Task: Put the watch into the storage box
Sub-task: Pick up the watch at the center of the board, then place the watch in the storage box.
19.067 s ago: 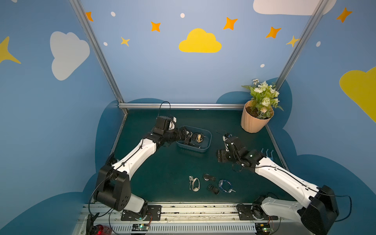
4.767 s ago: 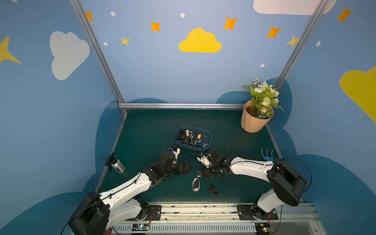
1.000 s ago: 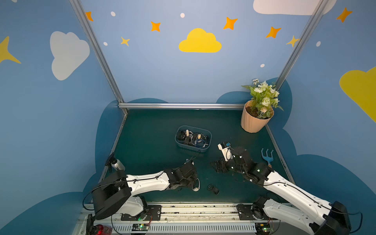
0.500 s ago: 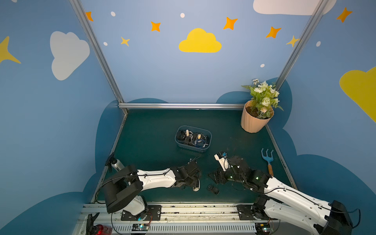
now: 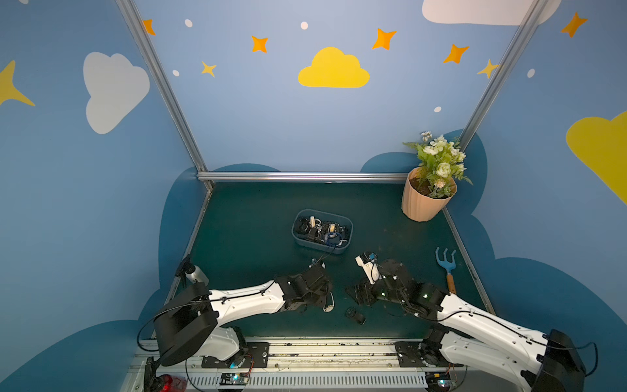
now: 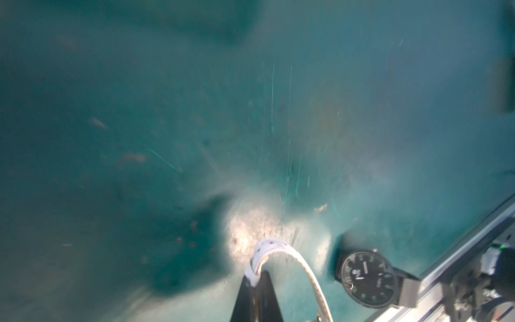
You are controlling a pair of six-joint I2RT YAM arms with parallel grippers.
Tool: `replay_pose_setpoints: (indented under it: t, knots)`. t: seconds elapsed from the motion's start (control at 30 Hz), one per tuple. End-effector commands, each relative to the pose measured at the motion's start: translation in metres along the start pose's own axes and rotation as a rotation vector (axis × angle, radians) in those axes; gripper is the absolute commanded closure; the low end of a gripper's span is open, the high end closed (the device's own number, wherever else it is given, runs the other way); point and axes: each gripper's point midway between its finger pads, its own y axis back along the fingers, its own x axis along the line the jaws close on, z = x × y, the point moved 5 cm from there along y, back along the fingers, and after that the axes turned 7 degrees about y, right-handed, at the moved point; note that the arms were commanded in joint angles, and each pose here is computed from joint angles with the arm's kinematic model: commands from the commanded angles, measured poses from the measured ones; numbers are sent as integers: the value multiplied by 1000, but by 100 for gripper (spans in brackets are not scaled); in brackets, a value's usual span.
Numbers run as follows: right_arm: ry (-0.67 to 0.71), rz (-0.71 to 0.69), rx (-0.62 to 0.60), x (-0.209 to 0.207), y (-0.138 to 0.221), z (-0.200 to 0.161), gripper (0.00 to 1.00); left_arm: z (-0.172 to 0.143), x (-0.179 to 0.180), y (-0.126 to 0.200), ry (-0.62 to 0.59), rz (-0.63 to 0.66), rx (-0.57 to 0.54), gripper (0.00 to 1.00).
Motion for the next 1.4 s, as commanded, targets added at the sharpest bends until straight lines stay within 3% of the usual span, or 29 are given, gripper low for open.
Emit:
replay_pose_setpoints:
  t: [0.0, 0.43, 0.7, 1.0, 1.37]
  knots:
    - [-13, -19, -71, 3, 4, 21, 19, 26, 3, 18, -21, 33, -80, 96]
    - [-58, -78, -97, -3, -7, 49, 19, 158, 19, 50, -51, 131, -341, 96]
    - [-112, -107, -125, -13, -4, 61, 19, 225, 23, 17, -46, 190, -347, 96]
    - [-153, -124, -113, -26, -3, 58, 19, 269, 36, -29, -19, 219, -295, 96]
    - [-199, -151, -82, -35, -4, 55, 19, 278, 52, -68, 4, 278, -179, 93]
